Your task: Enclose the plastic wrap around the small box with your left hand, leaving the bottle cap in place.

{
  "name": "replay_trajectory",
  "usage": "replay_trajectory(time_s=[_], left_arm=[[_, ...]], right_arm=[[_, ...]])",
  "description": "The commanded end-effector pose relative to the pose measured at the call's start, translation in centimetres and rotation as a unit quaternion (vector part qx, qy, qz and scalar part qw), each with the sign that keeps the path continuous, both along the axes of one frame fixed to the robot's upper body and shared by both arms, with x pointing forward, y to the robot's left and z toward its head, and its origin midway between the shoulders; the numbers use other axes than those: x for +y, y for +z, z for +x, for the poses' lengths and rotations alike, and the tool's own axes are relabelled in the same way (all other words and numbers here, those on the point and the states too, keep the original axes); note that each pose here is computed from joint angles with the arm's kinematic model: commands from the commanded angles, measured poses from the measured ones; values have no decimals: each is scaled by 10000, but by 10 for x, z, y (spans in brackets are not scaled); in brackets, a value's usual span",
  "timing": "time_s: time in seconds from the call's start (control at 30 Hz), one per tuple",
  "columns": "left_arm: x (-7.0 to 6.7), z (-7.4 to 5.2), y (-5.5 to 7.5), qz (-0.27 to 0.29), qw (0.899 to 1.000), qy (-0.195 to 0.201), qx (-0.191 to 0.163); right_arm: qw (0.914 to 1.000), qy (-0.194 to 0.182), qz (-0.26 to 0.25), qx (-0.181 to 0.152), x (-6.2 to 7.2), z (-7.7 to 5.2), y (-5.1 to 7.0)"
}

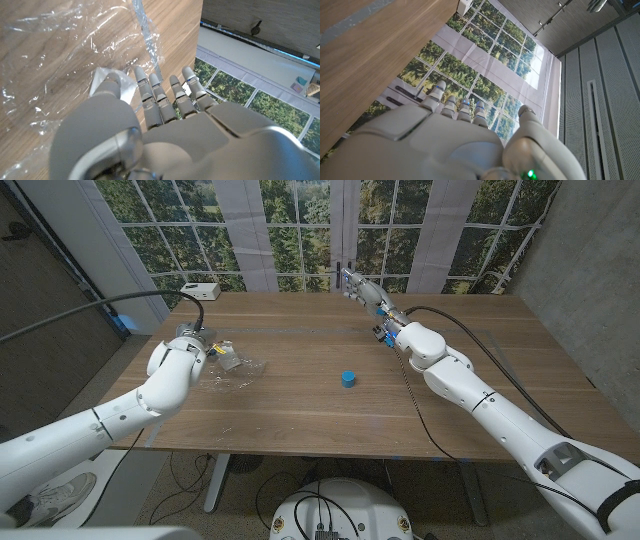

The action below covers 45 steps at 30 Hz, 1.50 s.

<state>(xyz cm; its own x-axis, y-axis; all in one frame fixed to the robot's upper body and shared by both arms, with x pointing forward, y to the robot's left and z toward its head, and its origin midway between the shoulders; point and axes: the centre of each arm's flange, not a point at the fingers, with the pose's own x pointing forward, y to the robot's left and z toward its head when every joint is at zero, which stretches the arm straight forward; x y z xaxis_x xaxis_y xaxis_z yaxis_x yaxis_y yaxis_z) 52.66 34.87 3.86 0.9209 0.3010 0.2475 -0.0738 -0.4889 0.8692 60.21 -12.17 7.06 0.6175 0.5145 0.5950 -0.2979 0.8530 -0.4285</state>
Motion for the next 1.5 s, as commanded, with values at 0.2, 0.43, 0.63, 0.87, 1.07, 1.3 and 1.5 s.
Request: replay_trajectory(time_s=[0.2,0.43,0.63,0.87,1.07,1.3,1.5], left_arm=[[16,29,-27,-1277,9892,279,665],[16,3,-24,-1323,9911,40,120],[12,-12,-29,-1123,9935,-161,-45],[12,-25,-30,-1132,9930,-320,-101],[8,-27,-43,-771,9967,-218,105],[2,-26,-55,-285,9995,-51,108],[1,-22,-66,-3,10000,-32,41]], right_arm=[[9999,-101,11,11,0,2,0],[10000,-72,31,-10,0,-1,-1],[10000,-3,68,-2,0,-3,-7],[9999,27,100,32,-1,-6,-14],[9998,4,199,35,-4,-12,-23],[9996,4,251,96,-5,-17,-32],[9997,-5,229,64,-4,-23,-34]])
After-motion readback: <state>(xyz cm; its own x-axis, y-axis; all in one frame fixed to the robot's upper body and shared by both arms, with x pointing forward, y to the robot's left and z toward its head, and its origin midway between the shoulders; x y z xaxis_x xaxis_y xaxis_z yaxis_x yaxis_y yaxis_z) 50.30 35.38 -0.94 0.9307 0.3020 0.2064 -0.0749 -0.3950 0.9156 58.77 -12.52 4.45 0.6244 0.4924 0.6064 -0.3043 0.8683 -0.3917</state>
